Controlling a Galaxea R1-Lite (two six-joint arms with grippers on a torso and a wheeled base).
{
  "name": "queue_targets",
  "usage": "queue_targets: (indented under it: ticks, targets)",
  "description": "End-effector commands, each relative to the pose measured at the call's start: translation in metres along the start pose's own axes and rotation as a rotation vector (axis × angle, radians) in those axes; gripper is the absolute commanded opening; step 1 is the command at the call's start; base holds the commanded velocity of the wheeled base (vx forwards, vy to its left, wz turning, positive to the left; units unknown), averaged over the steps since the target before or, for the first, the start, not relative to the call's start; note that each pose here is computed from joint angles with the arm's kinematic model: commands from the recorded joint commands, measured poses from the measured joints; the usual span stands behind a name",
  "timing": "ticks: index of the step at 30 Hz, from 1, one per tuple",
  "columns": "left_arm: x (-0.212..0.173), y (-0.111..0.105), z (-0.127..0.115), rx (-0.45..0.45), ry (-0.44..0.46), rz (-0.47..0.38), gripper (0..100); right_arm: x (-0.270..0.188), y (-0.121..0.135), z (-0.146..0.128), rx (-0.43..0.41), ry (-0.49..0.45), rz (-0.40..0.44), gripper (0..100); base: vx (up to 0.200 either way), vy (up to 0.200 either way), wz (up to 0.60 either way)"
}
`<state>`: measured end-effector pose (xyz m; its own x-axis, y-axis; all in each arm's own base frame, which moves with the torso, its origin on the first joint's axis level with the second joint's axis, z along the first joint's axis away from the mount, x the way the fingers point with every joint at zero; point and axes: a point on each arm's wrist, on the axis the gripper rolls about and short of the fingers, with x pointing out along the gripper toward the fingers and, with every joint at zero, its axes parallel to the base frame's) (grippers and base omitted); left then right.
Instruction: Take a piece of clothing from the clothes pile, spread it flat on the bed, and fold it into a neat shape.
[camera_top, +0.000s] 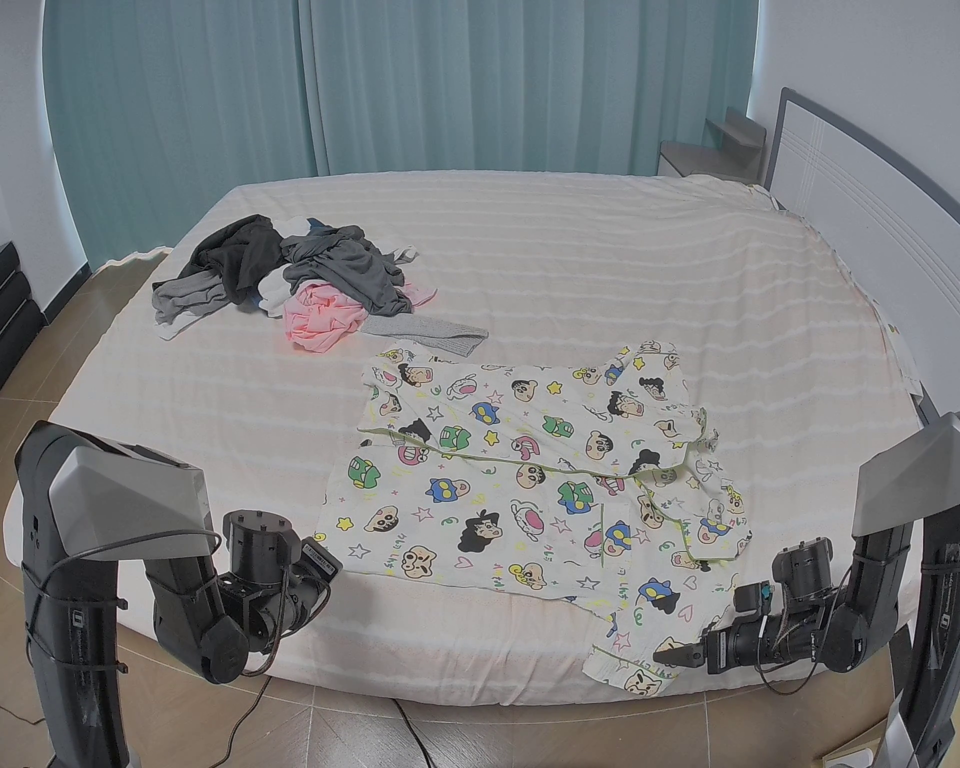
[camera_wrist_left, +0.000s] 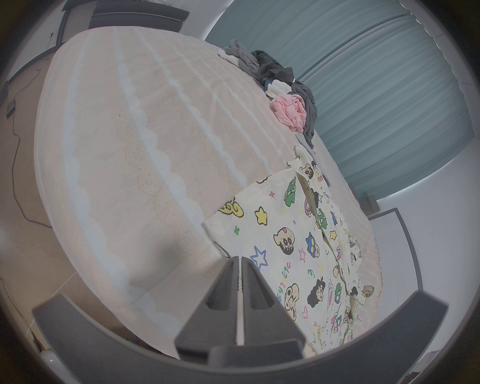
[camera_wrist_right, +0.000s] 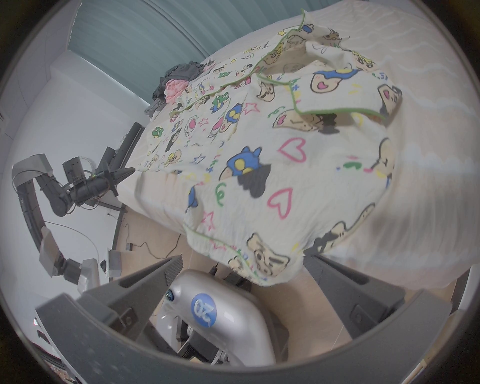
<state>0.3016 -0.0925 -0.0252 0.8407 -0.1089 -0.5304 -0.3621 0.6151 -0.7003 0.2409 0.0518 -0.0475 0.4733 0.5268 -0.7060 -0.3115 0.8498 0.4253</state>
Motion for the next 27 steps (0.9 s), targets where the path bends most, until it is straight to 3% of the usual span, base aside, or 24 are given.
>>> queue_targets:
  ticks: [1,10,11,27]
  targets:
    - [0.001,0.004,-0.003,0.002,-0.002,0.002,0,0.01,-0.004,0.004,-0.005,-0.009,-0.026,100,0.0,0.0,0.0]
    - [0.001,0.007,-0.005,0.005,-0.009,-0.016,0,0.017,0.002,0.005,-0.028,-0.005,-0.018,100,0.0,0.0,0.0]
    - [0.0,0.007,-0.005,0.004,-0.009,-0.015,0,0.017,0.002,0.006,-0.029,-0.007,-0.023,0,0.0,0.0,0.0]
    - [-0.006,0.008,-0.009,0.043,0.005,-0.005,0,-0.007,0.003,0.001,-0.007,-0.021,-0.081,0,0.0,0.0,0.0]
